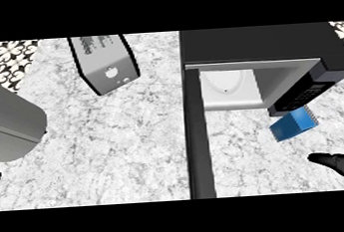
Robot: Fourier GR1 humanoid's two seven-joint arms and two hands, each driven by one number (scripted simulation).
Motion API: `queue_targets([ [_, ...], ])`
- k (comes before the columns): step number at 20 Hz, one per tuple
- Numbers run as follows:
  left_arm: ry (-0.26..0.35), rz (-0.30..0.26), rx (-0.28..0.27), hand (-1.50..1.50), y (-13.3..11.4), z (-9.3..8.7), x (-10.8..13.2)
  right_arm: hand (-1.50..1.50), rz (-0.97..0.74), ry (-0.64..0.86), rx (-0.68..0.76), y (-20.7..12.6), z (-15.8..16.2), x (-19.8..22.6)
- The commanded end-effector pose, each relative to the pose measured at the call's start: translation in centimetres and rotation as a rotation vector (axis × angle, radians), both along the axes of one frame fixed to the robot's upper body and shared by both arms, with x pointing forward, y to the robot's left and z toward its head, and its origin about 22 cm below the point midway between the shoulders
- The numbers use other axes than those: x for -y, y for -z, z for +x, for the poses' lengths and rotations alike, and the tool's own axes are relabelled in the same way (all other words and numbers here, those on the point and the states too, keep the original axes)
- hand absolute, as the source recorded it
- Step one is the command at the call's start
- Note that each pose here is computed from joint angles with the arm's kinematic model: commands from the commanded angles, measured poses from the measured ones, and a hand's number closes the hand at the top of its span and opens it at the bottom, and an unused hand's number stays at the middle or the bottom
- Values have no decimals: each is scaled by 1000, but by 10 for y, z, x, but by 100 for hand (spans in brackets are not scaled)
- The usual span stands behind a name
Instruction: Pick up the milk, place it into the microwave and close the microwave
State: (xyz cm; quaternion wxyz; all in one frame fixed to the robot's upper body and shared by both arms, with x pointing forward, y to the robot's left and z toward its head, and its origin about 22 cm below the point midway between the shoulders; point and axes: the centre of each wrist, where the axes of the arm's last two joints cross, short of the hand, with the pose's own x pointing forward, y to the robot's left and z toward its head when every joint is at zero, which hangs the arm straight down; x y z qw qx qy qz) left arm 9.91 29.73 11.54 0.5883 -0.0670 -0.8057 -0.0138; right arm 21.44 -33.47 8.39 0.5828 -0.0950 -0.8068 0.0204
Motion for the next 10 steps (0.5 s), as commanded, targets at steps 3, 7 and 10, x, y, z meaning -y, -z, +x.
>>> queue_targets([
  [3,59,-48,88,-150,-20,-21,0,-150,-32,94,-67,51,2,21],
  [7,59,-43,90,-150,-27,-26,-4,-150,-48,109,-136,75,6,33],
  [10,64,-56,80,-150,-20,-28,-14,-150,-36,112,-166,97,9,35],
])
